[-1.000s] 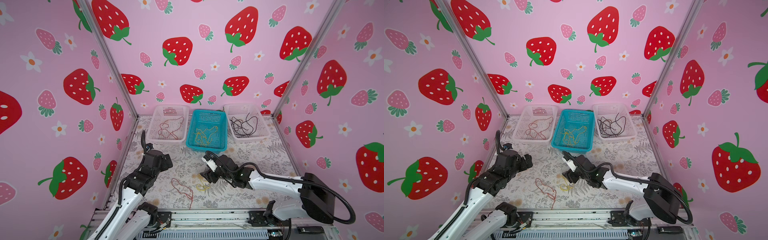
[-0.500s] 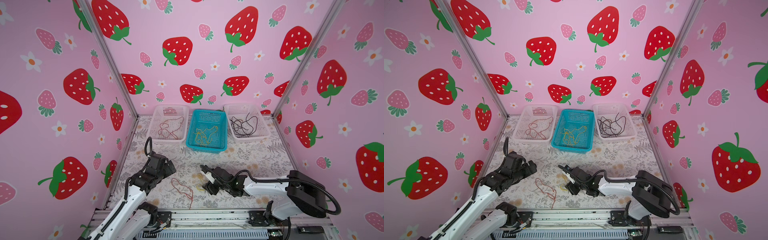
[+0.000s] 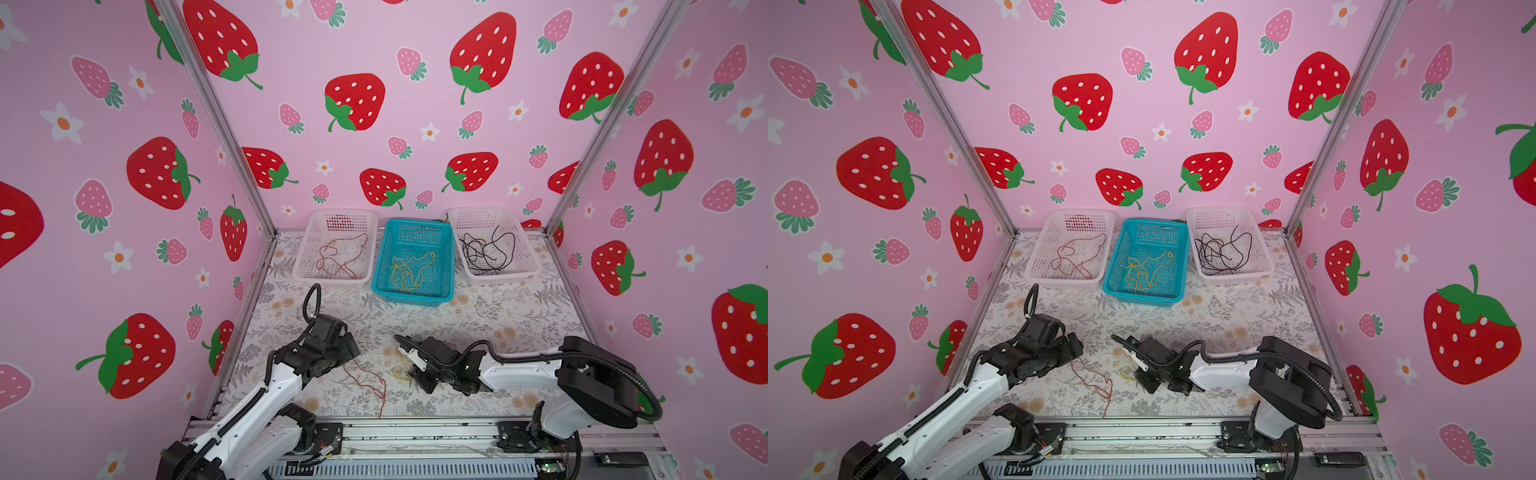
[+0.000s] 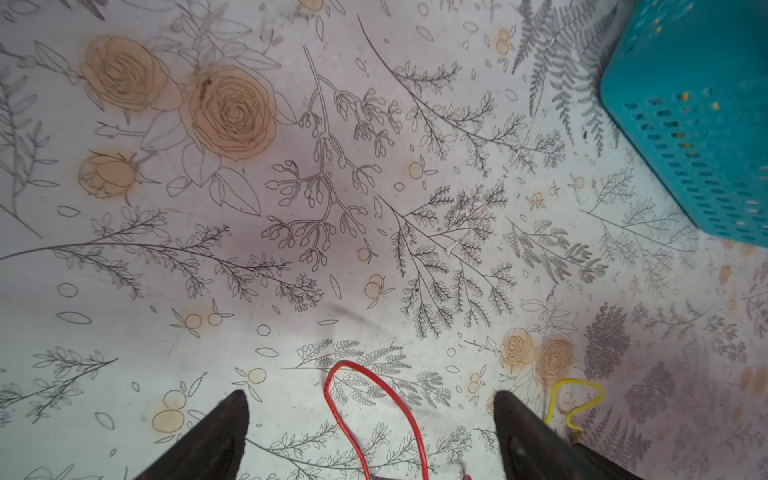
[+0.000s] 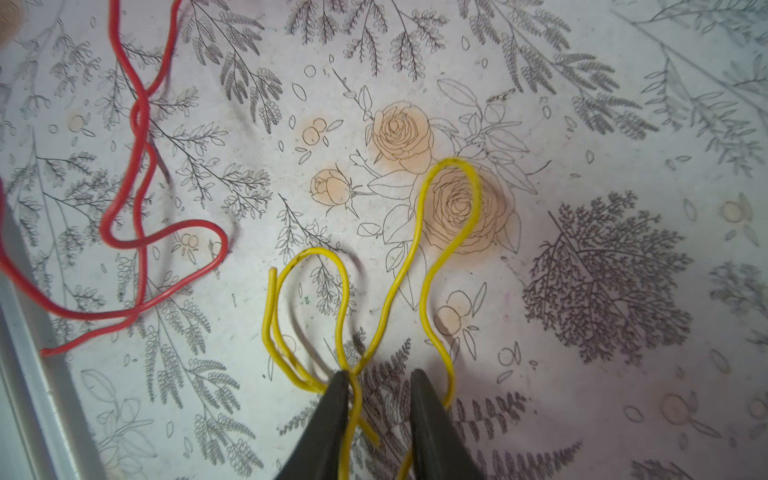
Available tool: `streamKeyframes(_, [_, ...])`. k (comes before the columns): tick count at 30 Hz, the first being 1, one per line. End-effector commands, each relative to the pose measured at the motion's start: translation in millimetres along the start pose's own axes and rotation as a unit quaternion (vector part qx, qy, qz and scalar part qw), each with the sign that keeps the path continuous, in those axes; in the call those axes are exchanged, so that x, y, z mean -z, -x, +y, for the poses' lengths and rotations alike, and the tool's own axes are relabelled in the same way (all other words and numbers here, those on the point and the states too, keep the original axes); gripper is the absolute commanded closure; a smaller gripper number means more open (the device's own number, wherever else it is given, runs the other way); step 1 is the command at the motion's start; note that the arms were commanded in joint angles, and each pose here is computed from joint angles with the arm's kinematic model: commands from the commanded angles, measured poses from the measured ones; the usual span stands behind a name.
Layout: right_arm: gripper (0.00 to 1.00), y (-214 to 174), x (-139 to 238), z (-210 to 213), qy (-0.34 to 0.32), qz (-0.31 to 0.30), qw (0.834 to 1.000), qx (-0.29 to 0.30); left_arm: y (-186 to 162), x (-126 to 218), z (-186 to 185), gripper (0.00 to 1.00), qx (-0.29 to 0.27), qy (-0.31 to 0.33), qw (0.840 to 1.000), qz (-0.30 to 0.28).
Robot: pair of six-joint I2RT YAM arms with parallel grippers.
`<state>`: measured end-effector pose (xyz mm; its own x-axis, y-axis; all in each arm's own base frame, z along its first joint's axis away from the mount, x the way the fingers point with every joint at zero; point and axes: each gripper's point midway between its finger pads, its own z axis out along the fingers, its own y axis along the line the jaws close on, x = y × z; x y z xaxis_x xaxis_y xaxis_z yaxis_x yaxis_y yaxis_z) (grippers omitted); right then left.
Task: Untangle the cables
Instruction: 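Grasp loose yellow wires with right gripper while left gripper reaches for red wire, then drop yellow wires in teal basket with right gripper while left grasps red wire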
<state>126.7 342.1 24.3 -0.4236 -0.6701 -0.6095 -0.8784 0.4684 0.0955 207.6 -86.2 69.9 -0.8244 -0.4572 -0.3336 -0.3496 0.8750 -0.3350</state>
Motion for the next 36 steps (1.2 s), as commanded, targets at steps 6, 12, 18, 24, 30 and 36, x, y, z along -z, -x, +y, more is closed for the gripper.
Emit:
streamKeyframes(6, [0.98,5.9,8.8,-2.8,-0.015,-0.004,1.000,0.007,-6.6,-13.2,-0.3,0.09,0.005,0.004,1.000,0.007])
streamKeyframes(12, [1.00,43.7,50.8,-19.8,-0.066,-0.072,0.995,0.007,-12.2,-21.4,-2.0,0.14,-0.009,0.015,1.000,0.026])
streamKeyframes(18, [1.00,105.0,114.6,-39.5,-0.099,-0.175,0.980,-0.001,-17.8,-25.5,-6.8,0.24,-0.023,0.010,0.999,0.037])
streamKeyframes(24, [1.00,161.9,152.8,-101.3,-0.123,-0.231,0.964,-0.040,-23.7,-28.7,-4.6,0.36,-0.033,0.016,0.998,0.046])
streamKeyframes(30, [1.00,206.1,146.8,-167.1,-0.176,-0.237,0.952,-0.086,-27.6,-31.9,-4.9,0.46,-0.044,0.020,0.997,0.056])
streamKeyframes(36, [1.00,213.7,95.5,-230.6,-0.243,-0.183,0.947,-0.106,-31.1,-36.7,-6.6,0.62,-0.054,0.022,0.996,0.068])
